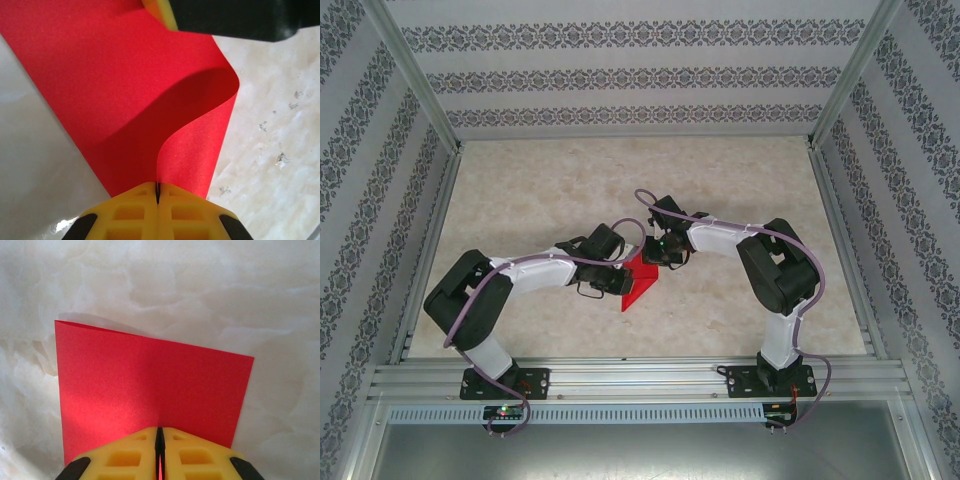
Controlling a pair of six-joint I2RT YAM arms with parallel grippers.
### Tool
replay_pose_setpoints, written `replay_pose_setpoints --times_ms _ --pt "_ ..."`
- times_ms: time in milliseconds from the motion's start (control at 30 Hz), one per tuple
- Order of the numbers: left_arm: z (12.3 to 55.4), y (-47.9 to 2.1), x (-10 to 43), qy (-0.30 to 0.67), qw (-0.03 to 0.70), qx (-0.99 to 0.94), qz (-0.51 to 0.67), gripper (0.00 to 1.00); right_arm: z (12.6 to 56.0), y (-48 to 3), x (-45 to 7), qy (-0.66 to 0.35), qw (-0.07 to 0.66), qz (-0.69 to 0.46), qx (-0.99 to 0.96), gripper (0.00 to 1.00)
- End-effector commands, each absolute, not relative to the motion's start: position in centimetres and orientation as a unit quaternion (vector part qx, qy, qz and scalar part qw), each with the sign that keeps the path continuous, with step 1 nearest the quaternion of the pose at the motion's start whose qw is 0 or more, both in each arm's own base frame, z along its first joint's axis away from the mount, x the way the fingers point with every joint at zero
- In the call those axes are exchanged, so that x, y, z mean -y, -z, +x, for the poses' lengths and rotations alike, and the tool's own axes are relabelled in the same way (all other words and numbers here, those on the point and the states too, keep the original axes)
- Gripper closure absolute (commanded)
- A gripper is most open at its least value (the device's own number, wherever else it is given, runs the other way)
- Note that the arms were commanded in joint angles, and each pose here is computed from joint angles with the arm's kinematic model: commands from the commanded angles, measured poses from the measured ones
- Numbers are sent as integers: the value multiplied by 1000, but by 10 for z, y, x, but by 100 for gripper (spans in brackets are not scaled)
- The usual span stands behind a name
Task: Fold a paper plane with a square sheet of paper (pick it up from the middle)
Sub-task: Third fold the triangle at the center of the table.
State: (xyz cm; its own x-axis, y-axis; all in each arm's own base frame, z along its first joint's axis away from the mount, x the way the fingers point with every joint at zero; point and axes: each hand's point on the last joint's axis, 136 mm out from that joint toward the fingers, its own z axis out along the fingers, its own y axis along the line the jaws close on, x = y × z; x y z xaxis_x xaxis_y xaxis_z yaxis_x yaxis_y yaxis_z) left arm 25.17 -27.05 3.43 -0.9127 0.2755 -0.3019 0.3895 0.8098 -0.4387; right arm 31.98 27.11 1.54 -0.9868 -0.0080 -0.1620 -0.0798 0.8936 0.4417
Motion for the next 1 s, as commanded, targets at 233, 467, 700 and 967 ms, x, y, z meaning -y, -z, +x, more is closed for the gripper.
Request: replay_pose_setpoints --times_ms 233,467,700,967 --pt "260 -28 261 221 117 -952 176 97 312 -9 -262 -200 72 -26 -977 87" --pt "263 -24 259 211 119 -954 174 97 311 -9 -262 -200 71 -26 -977 87" --pt "264 -22 260 213 118 -954 176 97 312 -9 -263 -200 71 -25 -977 87" --pt "265 -23 257 204 121 -957 169 97 311 -8 -262 -199 69 -22 -977 87"
